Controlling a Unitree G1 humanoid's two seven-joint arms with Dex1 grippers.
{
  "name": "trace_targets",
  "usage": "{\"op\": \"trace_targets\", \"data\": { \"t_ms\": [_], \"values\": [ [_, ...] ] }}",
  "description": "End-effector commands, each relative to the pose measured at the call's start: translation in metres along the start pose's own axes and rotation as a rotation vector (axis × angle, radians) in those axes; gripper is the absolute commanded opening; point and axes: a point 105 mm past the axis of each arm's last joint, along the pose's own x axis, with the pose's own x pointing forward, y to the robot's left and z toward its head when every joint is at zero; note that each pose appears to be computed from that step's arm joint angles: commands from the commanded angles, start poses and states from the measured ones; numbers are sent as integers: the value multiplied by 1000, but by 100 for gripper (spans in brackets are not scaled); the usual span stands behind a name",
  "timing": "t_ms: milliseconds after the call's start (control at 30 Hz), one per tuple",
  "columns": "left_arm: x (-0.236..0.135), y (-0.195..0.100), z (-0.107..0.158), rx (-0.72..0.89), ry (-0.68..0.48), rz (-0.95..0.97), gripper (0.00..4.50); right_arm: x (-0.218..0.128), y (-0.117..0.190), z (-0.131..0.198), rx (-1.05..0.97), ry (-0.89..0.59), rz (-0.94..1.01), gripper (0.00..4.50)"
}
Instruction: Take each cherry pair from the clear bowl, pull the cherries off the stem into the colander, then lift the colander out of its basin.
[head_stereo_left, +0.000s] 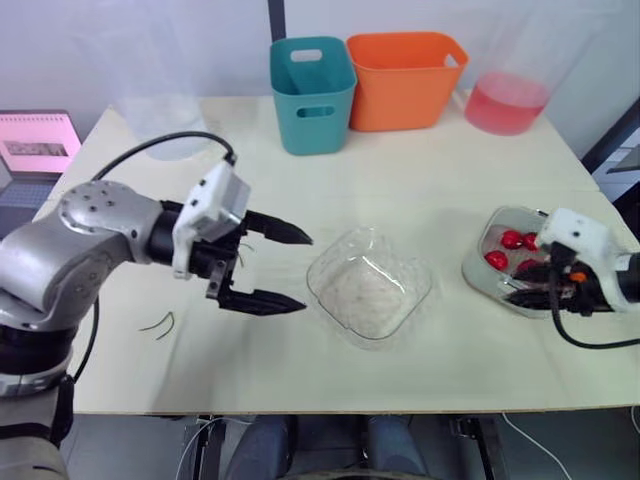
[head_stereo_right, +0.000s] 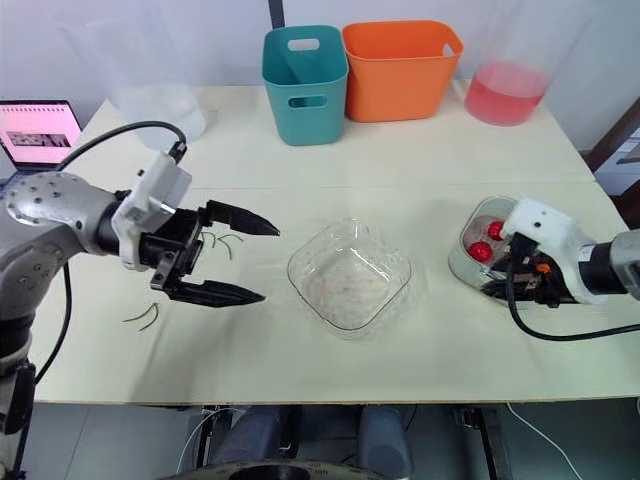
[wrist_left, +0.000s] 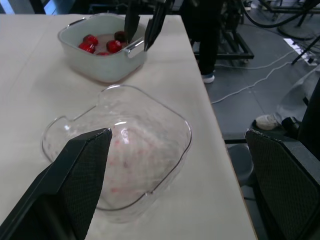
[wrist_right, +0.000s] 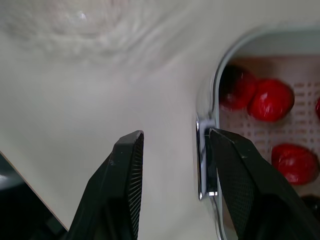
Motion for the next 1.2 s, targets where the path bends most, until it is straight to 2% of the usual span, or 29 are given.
{"op": "trace_targets", "data": {
  "t_ms": [33,267,567,667,733,900,1200],
  "values": [
    [1,-2,3,22,-7,4,450,-5,-7,3,-42,-4,-47,211],
    [2,1,3,27,-11,10,450,-9,-14,3,-49,-16,-75,211],
    [4,6,2,40,-9,26,450,5,-18,-8,-57,8,-89,211],
    [4,6,1,40,-5,31,450,7,-19,-7,-49,-4,-87,123],
    [3,7,3,41,-10,37,450,8,-18,-9,-57,4,-84,24],
    [0,9,5,43,-16,52,450,6,-22,-6,-60,-10,-102,21],
    [0,15,1,58,-8,59,450,-19,-25,9,-122,-35,-115,21]
  ]
}}
